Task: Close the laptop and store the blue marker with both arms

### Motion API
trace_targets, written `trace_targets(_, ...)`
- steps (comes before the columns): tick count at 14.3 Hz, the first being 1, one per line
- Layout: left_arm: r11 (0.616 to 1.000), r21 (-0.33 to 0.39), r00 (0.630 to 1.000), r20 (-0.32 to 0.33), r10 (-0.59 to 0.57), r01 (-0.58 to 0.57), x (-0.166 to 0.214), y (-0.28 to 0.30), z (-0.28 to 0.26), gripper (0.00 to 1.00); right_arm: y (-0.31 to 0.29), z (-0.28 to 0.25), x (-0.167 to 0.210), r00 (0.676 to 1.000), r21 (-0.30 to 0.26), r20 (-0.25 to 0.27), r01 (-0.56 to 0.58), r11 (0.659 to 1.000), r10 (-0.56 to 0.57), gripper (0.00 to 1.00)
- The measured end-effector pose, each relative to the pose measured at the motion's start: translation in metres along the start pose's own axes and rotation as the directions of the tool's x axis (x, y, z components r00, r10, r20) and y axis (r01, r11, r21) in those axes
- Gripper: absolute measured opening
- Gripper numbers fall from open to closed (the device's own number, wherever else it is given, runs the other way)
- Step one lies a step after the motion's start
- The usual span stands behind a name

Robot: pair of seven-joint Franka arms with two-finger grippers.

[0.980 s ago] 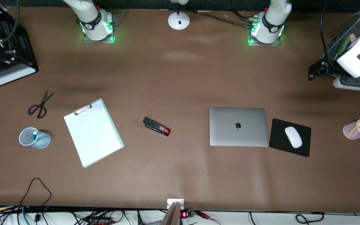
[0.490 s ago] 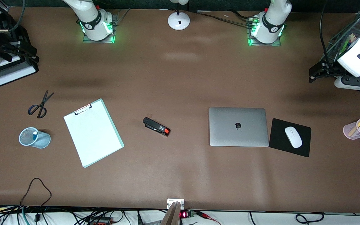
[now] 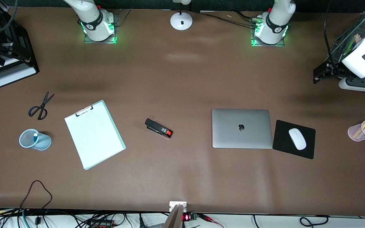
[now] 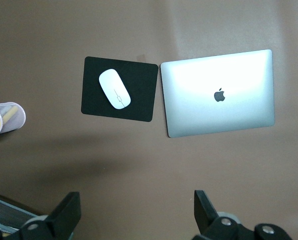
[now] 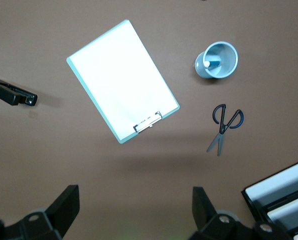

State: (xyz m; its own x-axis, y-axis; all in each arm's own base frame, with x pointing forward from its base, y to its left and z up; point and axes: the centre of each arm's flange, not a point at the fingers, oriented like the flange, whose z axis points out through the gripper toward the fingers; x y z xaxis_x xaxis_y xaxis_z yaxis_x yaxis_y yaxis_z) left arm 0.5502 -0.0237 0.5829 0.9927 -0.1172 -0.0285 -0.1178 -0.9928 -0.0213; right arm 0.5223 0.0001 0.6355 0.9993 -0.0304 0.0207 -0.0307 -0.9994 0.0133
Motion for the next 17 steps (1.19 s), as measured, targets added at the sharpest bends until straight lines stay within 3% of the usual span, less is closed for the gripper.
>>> trace_targets(3, 1.0, 0.0, 1.0, 0.0, 0.001, -0.001, 0.0, 0.0002, 0.0001, 1.0, -0.0009, 0.0028, 0.0013, 1.0, -0.001, 0.021, 0.001, 1.0, -0.001, 1.0)
trace_targets(8, 1.0, 0.0, 1.0, -0.001, 0.003, -0.003, 0.0002, 0.0013, 0.0, 1.0, -0.0051, 0.0044, 0.0021, 1.0, 0.032, 0.026, 0.002, 0.999, -0.002, 1.0)
trace_targets(17, 1.0, 0.0, 1.0, 0.0, 0.004, -0.004, 0.0001, 0.002, -0.0001, 1.0, -0.0054, 0.0085, 0.0043, 0.999, 0.034, 0.033, 0.004, 0.999, -0.005, 1.0)
